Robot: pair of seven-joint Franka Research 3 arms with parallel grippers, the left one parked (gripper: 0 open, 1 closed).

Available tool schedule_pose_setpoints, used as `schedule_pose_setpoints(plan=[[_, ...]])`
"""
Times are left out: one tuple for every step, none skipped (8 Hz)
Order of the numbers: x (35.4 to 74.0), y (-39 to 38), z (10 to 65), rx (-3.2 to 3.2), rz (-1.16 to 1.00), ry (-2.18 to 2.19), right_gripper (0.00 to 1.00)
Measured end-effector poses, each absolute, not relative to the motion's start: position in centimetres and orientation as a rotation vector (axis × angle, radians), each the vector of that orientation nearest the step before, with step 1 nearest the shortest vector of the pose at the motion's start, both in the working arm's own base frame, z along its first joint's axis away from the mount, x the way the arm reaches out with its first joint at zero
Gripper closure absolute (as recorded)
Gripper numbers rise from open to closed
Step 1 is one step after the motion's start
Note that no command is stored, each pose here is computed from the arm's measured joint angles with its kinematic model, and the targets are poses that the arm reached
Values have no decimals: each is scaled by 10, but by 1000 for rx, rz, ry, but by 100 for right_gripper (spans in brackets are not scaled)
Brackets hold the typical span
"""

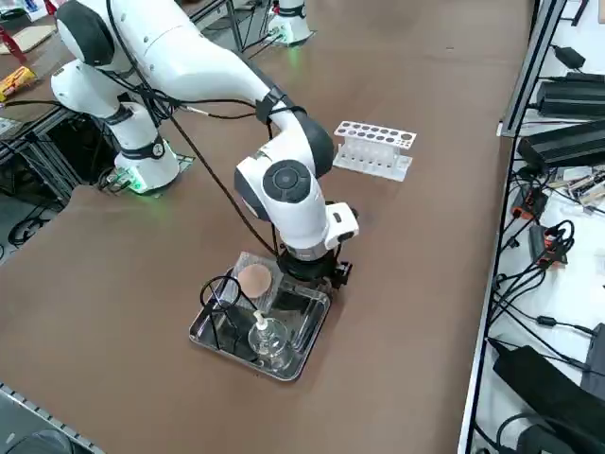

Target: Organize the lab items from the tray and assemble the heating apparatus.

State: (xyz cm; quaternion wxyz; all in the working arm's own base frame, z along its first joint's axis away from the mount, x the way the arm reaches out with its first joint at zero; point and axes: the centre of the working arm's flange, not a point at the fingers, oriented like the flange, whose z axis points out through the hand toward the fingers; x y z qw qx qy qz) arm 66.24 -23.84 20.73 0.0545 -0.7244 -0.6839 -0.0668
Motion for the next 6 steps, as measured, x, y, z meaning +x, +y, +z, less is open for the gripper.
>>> schedule_pose_setpoints(plan=[[662,-238,207,-2199,-203,-2078,44],[662,-238,207,-2198,-203,-2079,48],[662,-238,207,-2198,-202,-2079,49],[662,-238,206,-2197,-201,-2078,51],[662,-238,204,-2195,-200,-2078,52],[662,-238,204,-2195,-199,-2078,53]])
